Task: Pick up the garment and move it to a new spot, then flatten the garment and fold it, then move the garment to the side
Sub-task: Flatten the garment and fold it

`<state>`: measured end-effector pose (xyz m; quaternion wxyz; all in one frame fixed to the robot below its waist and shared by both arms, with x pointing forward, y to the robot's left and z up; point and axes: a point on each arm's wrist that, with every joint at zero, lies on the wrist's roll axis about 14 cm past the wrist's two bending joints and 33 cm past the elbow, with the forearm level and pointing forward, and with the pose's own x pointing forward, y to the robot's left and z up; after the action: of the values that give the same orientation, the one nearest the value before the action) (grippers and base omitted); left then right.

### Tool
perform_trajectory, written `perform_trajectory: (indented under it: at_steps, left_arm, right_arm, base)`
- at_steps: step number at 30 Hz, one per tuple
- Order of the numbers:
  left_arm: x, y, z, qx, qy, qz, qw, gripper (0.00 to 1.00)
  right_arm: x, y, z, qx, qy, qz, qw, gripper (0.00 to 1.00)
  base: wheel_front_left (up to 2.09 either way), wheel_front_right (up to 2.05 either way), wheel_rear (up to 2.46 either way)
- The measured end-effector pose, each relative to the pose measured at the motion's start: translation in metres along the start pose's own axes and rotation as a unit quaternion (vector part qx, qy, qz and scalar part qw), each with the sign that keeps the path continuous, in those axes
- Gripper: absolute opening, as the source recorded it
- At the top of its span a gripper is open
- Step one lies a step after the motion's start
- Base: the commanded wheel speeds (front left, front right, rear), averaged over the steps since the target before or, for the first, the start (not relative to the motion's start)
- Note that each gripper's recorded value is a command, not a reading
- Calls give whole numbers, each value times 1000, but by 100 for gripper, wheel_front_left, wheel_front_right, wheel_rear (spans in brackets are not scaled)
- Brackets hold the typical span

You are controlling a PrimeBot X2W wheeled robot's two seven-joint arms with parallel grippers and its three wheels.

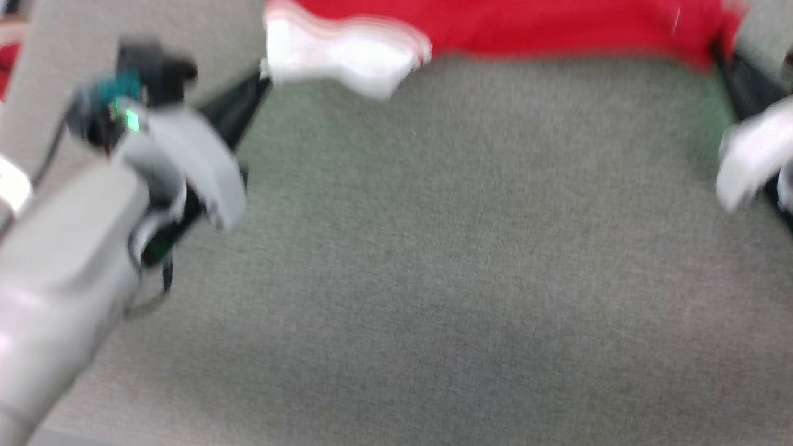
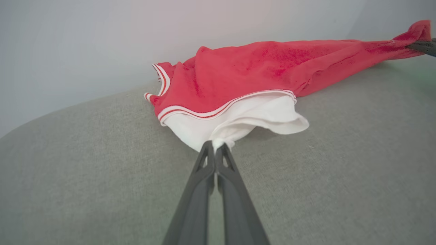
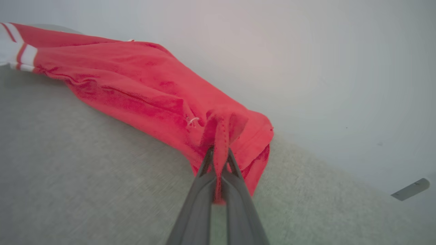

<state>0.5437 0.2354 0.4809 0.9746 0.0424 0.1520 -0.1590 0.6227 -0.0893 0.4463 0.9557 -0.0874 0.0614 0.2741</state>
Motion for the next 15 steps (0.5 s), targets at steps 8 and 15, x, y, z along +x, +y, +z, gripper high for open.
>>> perform_trajectory:
  at_steps: [8, 15]
  left_arm:
    - [-81, -31, -53, -59, 57, 7, 997, 0]
    - [-148, -65, -96, -135, 117, 32, 983, 0]
  right_arm:
    - [-79, 20, -11, 4, 37, 32, 999, 0]
    - [-141, 47, -28, 15, 76, 56, 995, 0]
  base:
    - [0, 0, 0]
    - [0, 0, 0]
